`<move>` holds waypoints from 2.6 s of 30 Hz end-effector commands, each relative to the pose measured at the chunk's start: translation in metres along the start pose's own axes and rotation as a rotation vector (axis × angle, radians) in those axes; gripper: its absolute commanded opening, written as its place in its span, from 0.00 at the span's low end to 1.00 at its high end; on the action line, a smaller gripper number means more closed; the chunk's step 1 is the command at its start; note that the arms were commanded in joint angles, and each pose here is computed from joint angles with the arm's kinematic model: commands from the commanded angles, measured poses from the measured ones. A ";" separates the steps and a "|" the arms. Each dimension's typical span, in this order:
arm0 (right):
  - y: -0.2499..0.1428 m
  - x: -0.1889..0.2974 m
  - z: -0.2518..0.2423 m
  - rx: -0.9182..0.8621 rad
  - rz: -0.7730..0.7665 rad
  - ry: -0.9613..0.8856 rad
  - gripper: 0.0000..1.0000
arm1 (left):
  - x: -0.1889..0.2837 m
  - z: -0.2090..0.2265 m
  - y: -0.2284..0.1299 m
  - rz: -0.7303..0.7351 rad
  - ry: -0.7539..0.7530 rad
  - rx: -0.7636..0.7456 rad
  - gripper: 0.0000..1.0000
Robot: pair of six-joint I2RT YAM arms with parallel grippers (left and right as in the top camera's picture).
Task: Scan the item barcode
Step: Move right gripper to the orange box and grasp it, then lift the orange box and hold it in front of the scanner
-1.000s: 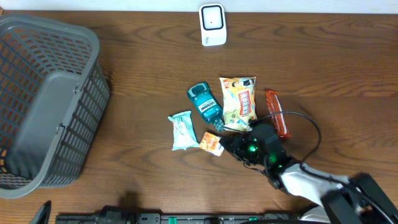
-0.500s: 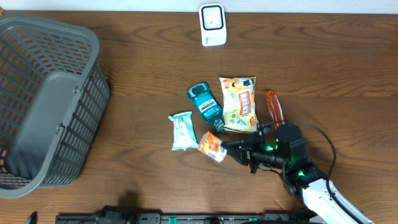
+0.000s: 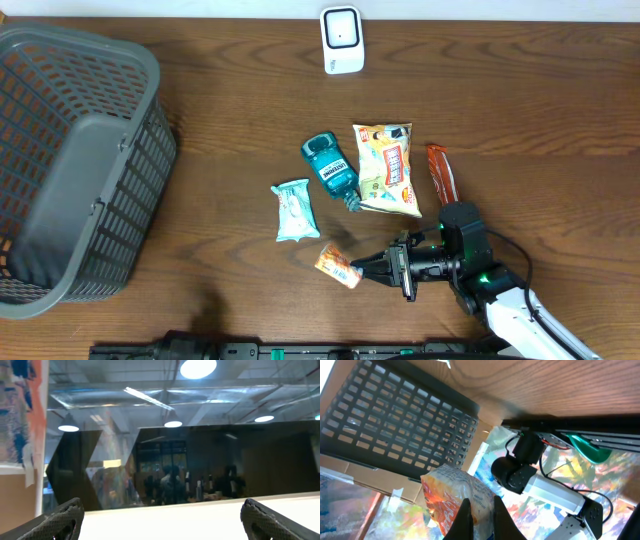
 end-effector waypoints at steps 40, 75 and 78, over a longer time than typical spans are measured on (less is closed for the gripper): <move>0.067 0.046 0.209 1.644 -1.528 -0.248 0.01 | -0.039 0.031 -0.159 0.378 0.104 -0.009 0.99; 0.268 -0.032 0.340 1.535 -1.553 -0.391 0.01 | -0.032 0.035 -0.178 0.472 0.128 -0.017 0.99; 0.251 -0.015 0.347 1.477 -1.583 -0.473 0.01 | -0.033 0.035 -0.178 0.470 0.129 -0.017 1.00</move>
Point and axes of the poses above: each gripper's point midway between its finger pads, its own x axis back along the fingers, its own z axis along the line the jaws close on, y = z × x, the point moved 6 cm from there along x, back along the fingers, and after that the axes turned 13 degrees about x, right-handed, at the moved point
